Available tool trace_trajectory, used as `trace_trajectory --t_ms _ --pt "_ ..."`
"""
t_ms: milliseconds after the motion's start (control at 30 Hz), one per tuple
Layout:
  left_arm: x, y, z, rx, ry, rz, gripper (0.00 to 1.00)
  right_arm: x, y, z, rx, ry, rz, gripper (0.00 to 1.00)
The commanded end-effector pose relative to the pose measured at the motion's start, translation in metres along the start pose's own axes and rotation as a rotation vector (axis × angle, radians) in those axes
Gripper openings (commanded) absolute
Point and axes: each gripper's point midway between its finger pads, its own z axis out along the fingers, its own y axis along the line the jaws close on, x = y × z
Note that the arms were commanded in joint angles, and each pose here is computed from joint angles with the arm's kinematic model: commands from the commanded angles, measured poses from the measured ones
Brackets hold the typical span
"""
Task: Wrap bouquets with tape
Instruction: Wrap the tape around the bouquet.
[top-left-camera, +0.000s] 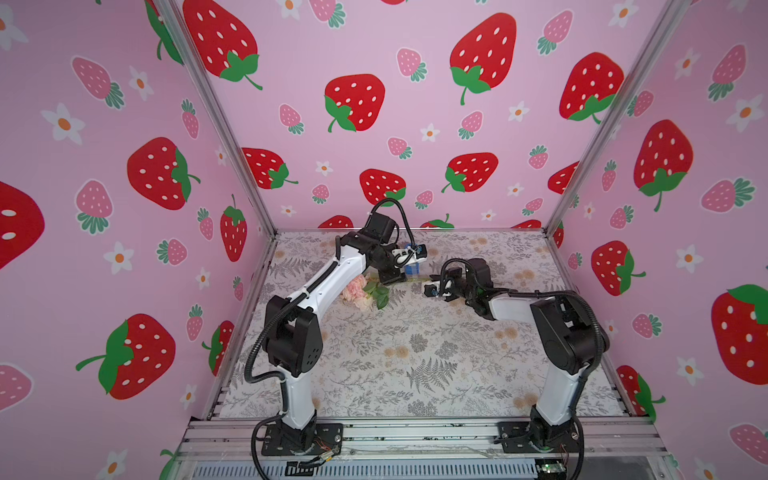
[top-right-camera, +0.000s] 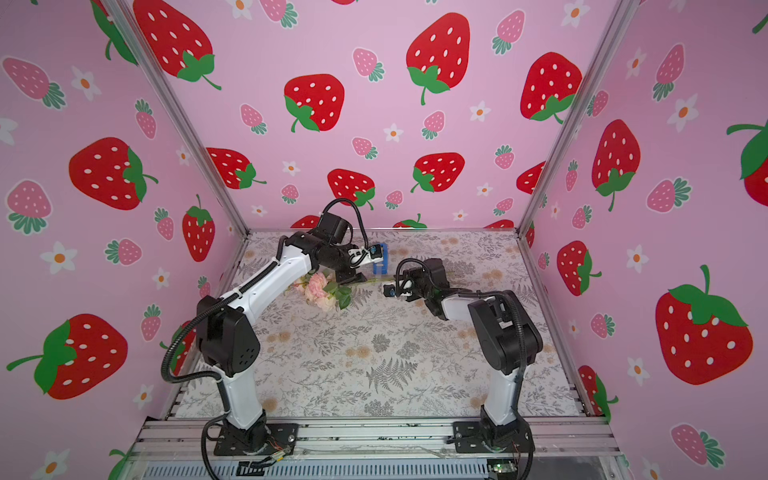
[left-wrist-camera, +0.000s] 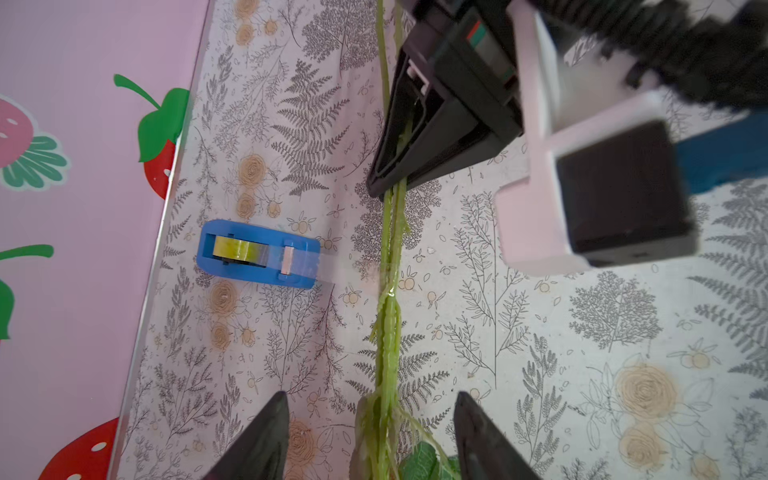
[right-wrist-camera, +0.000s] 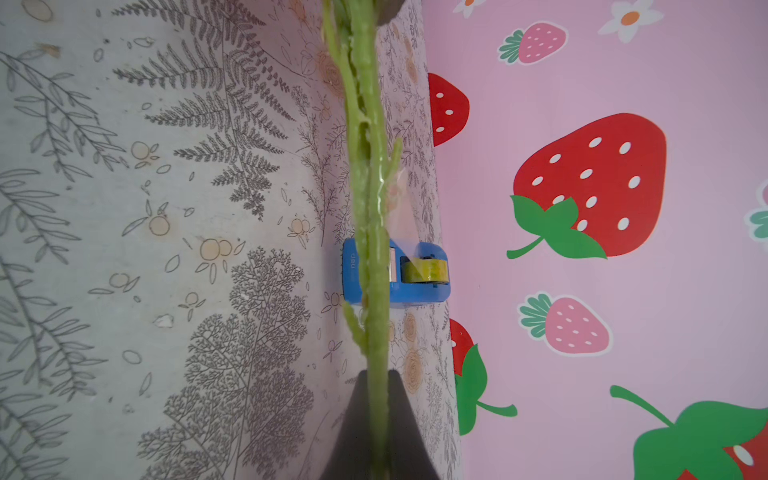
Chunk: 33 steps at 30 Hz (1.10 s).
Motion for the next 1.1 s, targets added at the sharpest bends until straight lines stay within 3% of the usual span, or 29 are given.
trace_trajectory --t_ms 0,200,367,467,633,700,733,833,867,933,1067 --pt "0.001 -0.013 0.006 0.084 0.03 -0.015 0.64 -0.039 -0.041 -0.012 0.127 -0.117 -0.097 0.0" --pt "0.01 -0.012 0.029 0.102 0.087 0.011 0.65 -0.048 -0.041 -0.017 0.122 -0.152 -0.094 0.0" --pt "0.011 0.003 0.044 0.038 0.11 0.034 0.6 -0.049 -0.037 -0.019 0.114 -0.156 -0.093 0.0" --pt "0.007 0.006 0.047 0.038 0.094 0.025 0.47 -0.049 -0.032 -0.018 0.1 -0.158 -0.098 0.0" --pt "0.006 0.006 0.049 0.032 0.087 0.04 0.0 -0.049 -0.031 -0.02 0.104 -0.163 -0.055 0.0" --pt "0.007 0.009 0.05 0.009 0.093 0.034 0.0 -0.05 -0.033 -0.023 0.111 -0.165 -0.018 0.0" --pt "0.008 0.01 0.049 -0.001 0.096 0.036 0.0 -0.051 -0.033 -0.024 0.109 -0.168 0.006 0.09" --pt "0.012 0.02 0.048 -0.064 0.113 0.052 0.0 -0.056 -0.032 -0.035 0.116 -0.179 0.069 0.55" --pt "0.015 0.023 0.047 -0.084 0.125 0.061 0.0 -0.058 -0.034 -0.041 0.126 -0.182 0.088 0.62" --pt "0.023 0.028 0.047 -0.134 0.159 0.101 0.0 -0.061 -0.038 -0.053 0.128 -0.175 0.154 0.67" --pt "0.022 0.047 0.044 -0.28 0.191 0.174 0.0 -0.056 -0.064 -0.086 0.184 -0.144 0.341 0.68"
